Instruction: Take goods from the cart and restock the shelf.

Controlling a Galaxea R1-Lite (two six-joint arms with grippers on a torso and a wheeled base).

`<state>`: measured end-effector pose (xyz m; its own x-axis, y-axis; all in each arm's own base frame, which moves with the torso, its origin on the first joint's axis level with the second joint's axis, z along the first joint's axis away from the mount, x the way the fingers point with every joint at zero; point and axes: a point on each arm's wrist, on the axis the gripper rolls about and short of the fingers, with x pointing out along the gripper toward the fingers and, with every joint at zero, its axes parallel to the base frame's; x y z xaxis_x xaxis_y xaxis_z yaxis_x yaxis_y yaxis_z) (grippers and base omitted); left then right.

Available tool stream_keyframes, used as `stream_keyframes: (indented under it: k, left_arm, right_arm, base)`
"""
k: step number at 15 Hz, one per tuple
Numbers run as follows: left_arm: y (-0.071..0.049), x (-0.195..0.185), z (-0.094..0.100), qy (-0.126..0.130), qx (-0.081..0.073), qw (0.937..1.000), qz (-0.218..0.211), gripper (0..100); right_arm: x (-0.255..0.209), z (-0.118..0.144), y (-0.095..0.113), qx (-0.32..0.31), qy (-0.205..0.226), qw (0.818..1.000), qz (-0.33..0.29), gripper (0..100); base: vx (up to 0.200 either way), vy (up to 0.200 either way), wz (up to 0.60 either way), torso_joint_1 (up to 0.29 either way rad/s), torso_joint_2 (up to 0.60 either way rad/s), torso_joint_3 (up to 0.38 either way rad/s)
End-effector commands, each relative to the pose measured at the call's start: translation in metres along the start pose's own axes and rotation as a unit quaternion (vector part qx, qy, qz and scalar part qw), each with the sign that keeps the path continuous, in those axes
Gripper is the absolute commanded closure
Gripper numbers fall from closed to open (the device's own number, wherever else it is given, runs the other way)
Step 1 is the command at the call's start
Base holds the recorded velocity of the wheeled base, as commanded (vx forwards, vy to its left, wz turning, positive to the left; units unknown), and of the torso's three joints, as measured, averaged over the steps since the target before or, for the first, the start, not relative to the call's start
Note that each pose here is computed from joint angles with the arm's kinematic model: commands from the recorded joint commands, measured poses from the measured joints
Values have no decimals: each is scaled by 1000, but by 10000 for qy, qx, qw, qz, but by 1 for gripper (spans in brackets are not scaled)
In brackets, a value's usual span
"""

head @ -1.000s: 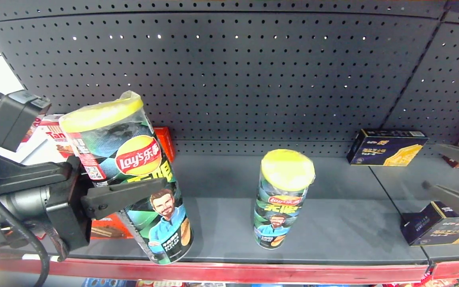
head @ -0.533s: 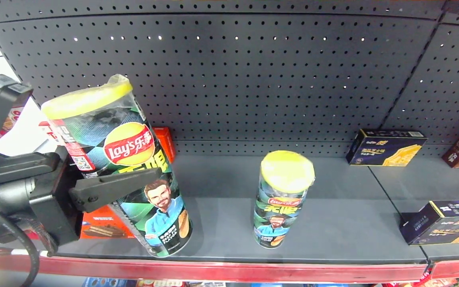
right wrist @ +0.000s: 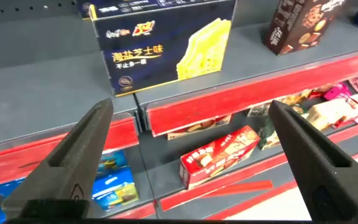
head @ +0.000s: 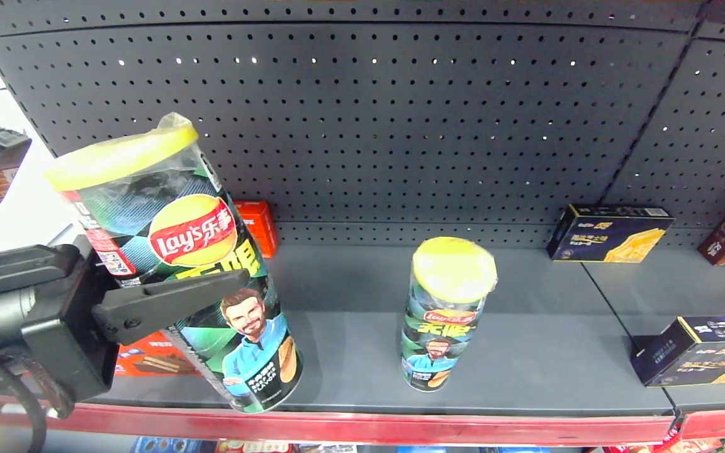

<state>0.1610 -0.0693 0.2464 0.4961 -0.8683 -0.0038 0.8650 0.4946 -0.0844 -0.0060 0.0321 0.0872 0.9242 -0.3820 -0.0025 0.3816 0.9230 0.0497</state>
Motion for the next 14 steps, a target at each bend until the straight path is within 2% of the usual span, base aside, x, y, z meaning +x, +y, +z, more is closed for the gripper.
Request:
stream_keyframes:
  k: [1, 14]
  left_arm:
    - [0, 0, 2, -24, 21, 10000, -13, 100]
    - [-1, 2, -1, 9, -4, 10000, -64, 100]
  right_arm:
    - [0, -2, 0, -28, -39, 10000, -33, 0]
    - [0, -2, 0, 94, -41, 9999, -48, 0]
  base:
    - [0, 0, 0, 0, 0, 0]
    - [0, 0, 0, 0, 0, 0]
